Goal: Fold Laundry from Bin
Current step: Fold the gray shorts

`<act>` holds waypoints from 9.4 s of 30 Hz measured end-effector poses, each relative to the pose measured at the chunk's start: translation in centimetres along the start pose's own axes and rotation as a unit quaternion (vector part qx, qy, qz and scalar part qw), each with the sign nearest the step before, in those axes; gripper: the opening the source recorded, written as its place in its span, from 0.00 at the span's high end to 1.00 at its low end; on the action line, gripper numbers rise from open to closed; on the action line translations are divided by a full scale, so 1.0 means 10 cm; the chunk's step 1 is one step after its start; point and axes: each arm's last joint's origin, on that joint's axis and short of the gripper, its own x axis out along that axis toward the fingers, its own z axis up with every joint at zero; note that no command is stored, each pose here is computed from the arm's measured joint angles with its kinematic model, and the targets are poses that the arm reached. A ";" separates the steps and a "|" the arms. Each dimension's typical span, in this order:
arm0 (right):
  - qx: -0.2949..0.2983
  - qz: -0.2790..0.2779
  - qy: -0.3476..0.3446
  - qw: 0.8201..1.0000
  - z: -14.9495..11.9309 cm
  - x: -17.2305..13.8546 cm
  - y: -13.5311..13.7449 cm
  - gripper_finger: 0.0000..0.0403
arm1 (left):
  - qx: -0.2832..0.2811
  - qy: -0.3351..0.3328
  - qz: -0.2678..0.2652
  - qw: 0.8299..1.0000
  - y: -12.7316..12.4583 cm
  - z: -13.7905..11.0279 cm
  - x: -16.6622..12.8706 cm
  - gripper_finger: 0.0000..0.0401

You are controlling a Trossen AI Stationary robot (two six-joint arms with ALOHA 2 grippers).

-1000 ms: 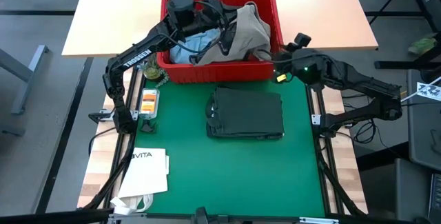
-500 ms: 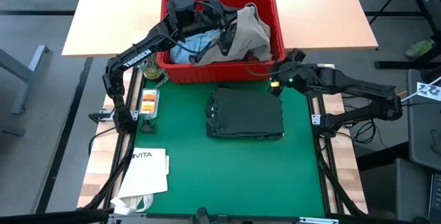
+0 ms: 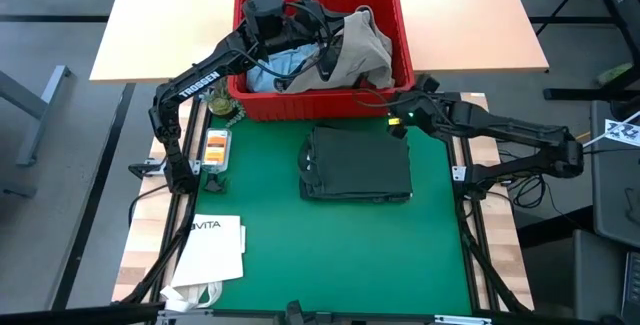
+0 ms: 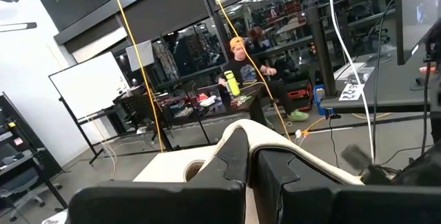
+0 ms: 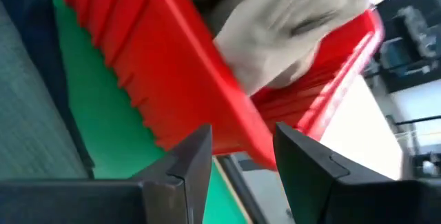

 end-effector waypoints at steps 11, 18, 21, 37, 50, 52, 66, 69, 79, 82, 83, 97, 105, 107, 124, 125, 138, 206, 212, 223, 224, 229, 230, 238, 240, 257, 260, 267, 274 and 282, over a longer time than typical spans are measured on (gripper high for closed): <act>0.029 0.037 -0.060 0.997 -0.12 0.42 -0.04 0.61 | 0.000 0.000 0.000 1.000 0.00 0.00 0.00 1.00; 0.043 0.045 -0.062 0.996 -0.14 0.48 -0.12 0.61 | 0.000 0.000 0.000 1.000 0.00 0.00 0.00 1.00; 0.046 0.042 -0.079 0.995 -0.11 0.47 -0.14 0.61 | 0.000 0.000 0.000 1.000 0.00 0.00 0.00 1.00; 0.057 -0.021 -0.080 0.995 -0.07 0.46 -0.19 0.61 | 0.000 0.000 -0.001 1.000 0.00 0.00 0.00 1.00; 0.039 -0.035 -0.076 0.996 0.00 0.64 -0.11 0.61 | 0.000 -0.001 -0.004 1.000 0.00 0.00 0.00 1.00; 0.031 -0.033 -0.084 0.995 0.01 0.64 -0.11 0.62 | 0.000 -0.001 -0.004 1.000 0.00 0.00 0.00 1.00; 0.004 -0.027 -0.109 0.994 0.05 0.36 -0.30 0.95 | 0.002 -0.014 0.002 1.000 0.03 0.11 -0.12 1.00; 0.016 -0.026 -0.136 0.990 0.10 0.11 -0.48 0.95 | 0.003 -0.032 0.008 0.999 0.07 0.25 -0.26 1.00; 0.021 0.023 -0.285 0.958 0.22 -0.79 -1.05 0.97 | 0.004 -0.087 0.008 0.996 0.04 0.62 -0.63 1.00; 0.019 0.047 -0.325 0.944 0.25 -1.02 -1.19 0.99 | 0.003 -0.105 0.001 0.994 -0.02 0.72 -0.72 1.00; 0.016 0.059 -0.334 0.941 0.25 -1.08 -1.22 0.99 | 0.002 -0.110 -0.003 0.994 -0.05 0.75 -0.75 1.00; 0.005 0.181 -0.393 0.902 0.11 -1.74 -1.50 0.99 | -0.033 -0.189 -0.092 0.977 -0.52 1.25 -1.29 1.00; 0.007 0.298 -0.461 0.836 0.04 -1.95 -1.51 0.99 | -0.108 -0.206 -0.167 0.958 -0.83 1.40 -1.44 1.00; 0.007 0.325 -0.464 0.824 0.02 -1.97 -1.49 0.99 | -0.121 -0.201 -0.191 0.953 -0.93 1.42 -1.47 1.00; -0.012 0.422 -0.423 0.802 -0.09 -1.81 -0.83 0.99 | -0.133 -0.027 -0.270 0.953 -2.00 1.36 -1.73 1.00; -0.019 0.435 -0.425 0.794 -0.07 -1.80 -0.72 0.99 | -0.137 -0.022 -0.270 0.953 -2.05 1.36 -1.74 1.00; -0.031 0.504 -0.458 0.731 -0.11 -2.43 0.10 0.99 | -0.192 -0.013 -0.320 0.928 -2.69 1.54 -2.31 1.00; -0.251 0.093 -0.036 0.963 0.34 -0.08 0.75 0.99 | -0.012 0.564 0.323 0.760 -2.14 -1.91 -1.66 0.79; -0.301 0.065 -0.033 0.951 0.38 0.00 0.82 0.99 | 0.008 0.572 0.282 0.771 -2.16 -1.93 -1.59 0.77; -0.311 0.029 -0.037 0.949 0.42 0.04 0.77 0.78 | 0.016 0.568 0.245 0.786 -2.23 -1.85 -1.56 0.86; -0.309 0.027 -0.033 0.950 0.42 0.06 0.75 0.74 | 0.010 0.569 0.242 0.786 -2.23 -1.85 -1.55 0.87; -0.319 0.001 -0.010 0.948 0.41 0.15 0.64 0.59 | -0.009 0.575 0.231 0.785 -2.25 -1.85 -1.54 0.89; -0.322 -0.001 -0.004 0.947 0.41 0.15 0.62 0.57 | -0.012 0.578 0.228 0.783 -2.26 -1.85 -1.54 0.89; -0.320 -0.008 -0.010 0.947 0.57 0.02 0.44 0.51 | -0.029 0.581 0.219 0.783 -2.28 -1.85 -1.53 0.89; -0.336 -0.010 -0.015 0.942 0.60 -0.01 0.41 0.51 | -0.036 0.576 0.219 0.787 -2.29 -1.85 -1.52 0.89; -0.253 0.402 0.021 0.880 0.50 -0.72 0.43 0.51 | -0.127 0.625 -0.073 0.766 -2.63 -1.79 -1.45 0.89; -0.292 0.413 0.020 0.862 0.45 -0.90 0.59 0.51 | -0.173 0.601 -0.138 0.768 -2.75 -1.80 -1.41 0.89; -0.374 0.366 0.019 0.852 0.26 -1.28 0.85 0.51 | -0.180 0.592 -0.182 0.765 -2.94 -1.84 -1.52 0.94; -0.394 0.344 0.085 0.848 -0.19 -1.24 1.16 0.51 | -0.178 0.605 -0.184 0.754 -3.11 -1.97 -1.71 0.99; -0.434 0.335 0.108 0.829 -0.66 -1.11 1.54 0.51 | -0.223 0.558 -0.194 0.775 -3.22 -2.08 -1.70 0.99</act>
